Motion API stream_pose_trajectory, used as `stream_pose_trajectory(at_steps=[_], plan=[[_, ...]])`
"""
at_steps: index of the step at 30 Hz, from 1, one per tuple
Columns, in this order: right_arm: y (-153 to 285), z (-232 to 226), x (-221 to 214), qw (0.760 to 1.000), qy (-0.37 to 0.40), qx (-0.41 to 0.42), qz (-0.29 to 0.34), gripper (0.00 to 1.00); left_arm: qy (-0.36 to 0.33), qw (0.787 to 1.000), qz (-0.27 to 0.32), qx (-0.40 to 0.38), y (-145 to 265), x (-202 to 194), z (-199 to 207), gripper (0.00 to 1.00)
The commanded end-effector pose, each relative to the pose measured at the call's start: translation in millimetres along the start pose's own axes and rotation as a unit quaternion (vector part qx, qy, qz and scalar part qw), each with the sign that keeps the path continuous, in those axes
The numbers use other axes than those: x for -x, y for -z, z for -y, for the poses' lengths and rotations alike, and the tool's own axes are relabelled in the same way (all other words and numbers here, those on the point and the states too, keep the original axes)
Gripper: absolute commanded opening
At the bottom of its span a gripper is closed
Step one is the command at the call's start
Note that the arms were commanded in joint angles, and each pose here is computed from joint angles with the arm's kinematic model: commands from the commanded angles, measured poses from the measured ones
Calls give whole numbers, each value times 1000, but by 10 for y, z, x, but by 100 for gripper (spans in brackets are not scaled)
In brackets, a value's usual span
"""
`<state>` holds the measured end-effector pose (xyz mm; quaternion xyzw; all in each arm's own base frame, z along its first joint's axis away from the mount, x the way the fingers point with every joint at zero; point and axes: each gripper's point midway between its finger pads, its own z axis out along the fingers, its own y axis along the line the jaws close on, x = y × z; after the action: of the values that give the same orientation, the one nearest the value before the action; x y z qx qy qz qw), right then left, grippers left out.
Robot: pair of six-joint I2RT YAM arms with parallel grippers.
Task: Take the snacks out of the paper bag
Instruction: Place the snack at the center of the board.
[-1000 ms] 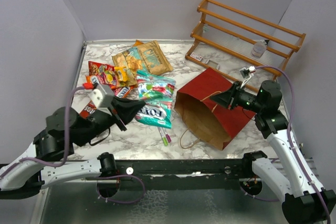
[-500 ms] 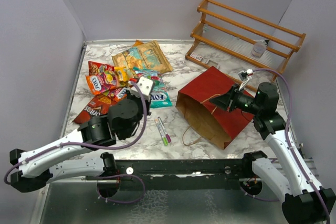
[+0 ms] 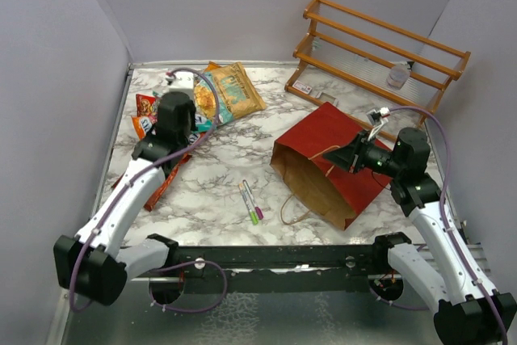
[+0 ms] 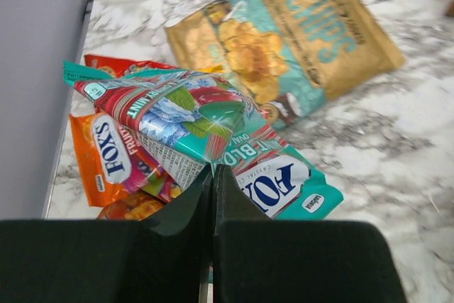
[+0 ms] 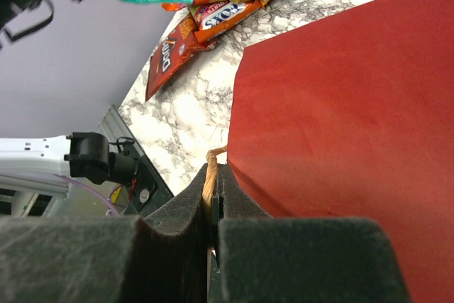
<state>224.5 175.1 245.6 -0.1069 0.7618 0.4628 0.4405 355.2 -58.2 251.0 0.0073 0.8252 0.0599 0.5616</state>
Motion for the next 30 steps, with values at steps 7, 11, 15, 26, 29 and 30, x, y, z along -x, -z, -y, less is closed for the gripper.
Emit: stream_pose_trajectory(at_steps=[7,11,15,26,29,30], plan=[[113,-215,257,999,33,1,28,1,77,994,47,59,-1060,549,-424,0],[164,-237,310,998,43,-12,35,1,85,995,22,51,-1320,387,-525,0],[146,-212,289,998,37,-11,39,1,120,992,-32,32,-1524,-17,-591,0],[138,-251,288,999,35,-1,29,1,124,987,-98,24,-1650,-426,-531,24],[158,-275,361,998,48,-8,32,1,125,988,-84,32,-1571,-293,-579,39],[161,-286,396,998,51,-9,34,1,125,989,-79,32,-1547,-248,-586,46]])
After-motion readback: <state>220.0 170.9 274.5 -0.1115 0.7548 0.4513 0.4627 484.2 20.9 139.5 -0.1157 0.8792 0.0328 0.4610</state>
